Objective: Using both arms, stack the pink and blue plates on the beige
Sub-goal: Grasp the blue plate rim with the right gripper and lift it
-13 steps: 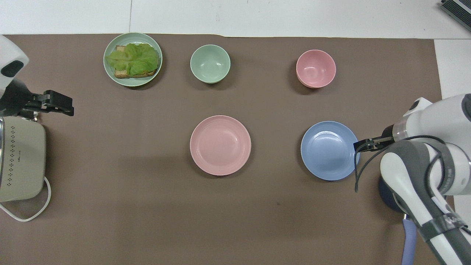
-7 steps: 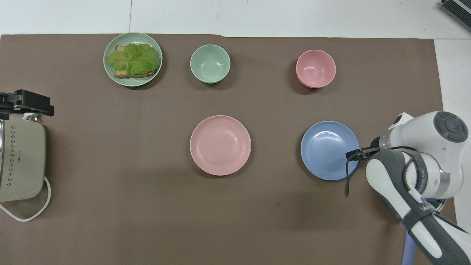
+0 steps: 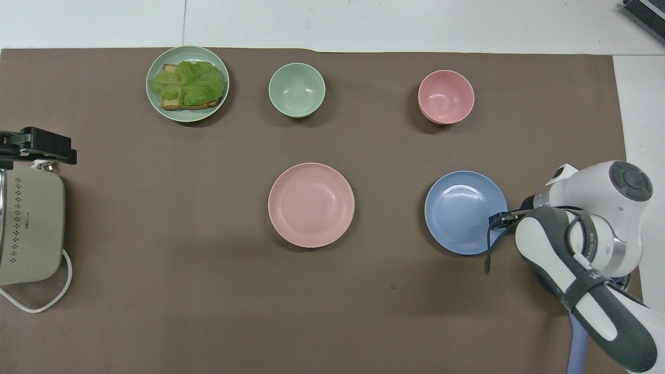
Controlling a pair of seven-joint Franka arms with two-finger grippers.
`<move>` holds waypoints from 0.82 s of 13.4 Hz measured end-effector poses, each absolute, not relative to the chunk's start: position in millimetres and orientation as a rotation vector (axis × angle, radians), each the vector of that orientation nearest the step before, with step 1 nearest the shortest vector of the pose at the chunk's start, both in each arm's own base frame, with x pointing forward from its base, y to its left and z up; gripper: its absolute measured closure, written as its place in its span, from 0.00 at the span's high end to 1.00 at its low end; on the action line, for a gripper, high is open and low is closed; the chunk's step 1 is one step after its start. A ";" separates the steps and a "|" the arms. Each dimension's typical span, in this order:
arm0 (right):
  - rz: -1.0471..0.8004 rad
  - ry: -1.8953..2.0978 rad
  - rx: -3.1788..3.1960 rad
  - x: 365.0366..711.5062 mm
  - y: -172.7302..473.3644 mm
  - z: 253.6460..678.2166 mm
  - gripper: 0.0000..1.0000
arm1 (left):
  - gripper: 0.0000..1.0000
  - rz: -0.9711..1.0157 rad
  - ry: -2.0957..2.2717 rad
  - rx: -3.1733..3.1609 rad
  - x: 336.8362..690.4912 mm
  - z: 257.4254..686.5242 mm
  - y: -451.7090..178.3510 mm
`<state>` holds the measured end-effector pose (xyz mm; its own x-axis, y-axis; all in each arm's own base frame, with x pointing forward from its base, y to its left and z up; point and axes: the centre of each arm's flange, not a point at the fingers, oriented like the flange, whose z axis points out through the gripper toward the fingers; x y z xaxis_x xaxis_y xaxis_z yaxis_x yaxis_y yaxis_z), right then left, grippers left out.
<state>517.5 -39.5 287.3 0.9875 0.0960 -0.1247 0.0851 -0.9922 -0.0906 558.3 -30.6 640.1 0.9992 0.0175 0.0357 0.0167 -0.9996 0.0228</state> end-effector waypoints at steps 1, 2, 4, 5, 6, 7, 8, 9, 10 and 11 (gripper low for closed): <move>0.196 -0.139 -3.047 517.8 -39.2 287.6 0.52 | 1.00 0.056 0.027 3.118 558.3 640.1 -30.6; 0.193 -0.142 -3.046 518.6 -38.0 288.5 0.42 | 1.00 0.056 0.027 3.118 558.3 640.1 -30.6; 0.184 -0.142 -3.043 522.5 -36.1 293.4 0.16 | 1.00 0.056 0.027 3.118 558.3 640.1 -30.6; 0.195 -0.142 -3.035 526.8 -35.1 300.8 0.12 | 1.00 0.056 0.027 3.118 558.3 640.1 -30.6; 0.216 -0.147 -3.028 531.6 -34.4 310.3 0.12 | 1.00 0.056 0.027 3.118 558.3 640.1 -30.6; 0.233 -0.153 -3.022 536.7 -33.7 321.3 0.10 | 1.00 0.056 0.027 3.118 558.3 640.1 -30.6; 0.237 -0.158 -3.019 541.4 -33.3 333.4 0.07 | 1.00 0.056 0.027 3.118 558.3 640.1 -30.6; 0.225 -0.163 -3.019 545.2 -32.9 345.2 0.06 | 1.00 0.056 0.027 3.118 558.3 640.1 -30.6; 0.206 -0.167 -3.020 547.6 -32.2 355.3 0.06 | 1.00 0.056 0.027 3.118 558.3 640.1 -30.6; 0.193 -0.173 -3.020 548.4 -30.9 365.9 0.06 | 1.00 0.056 0.027 3.118 558.3 640.1 -30.6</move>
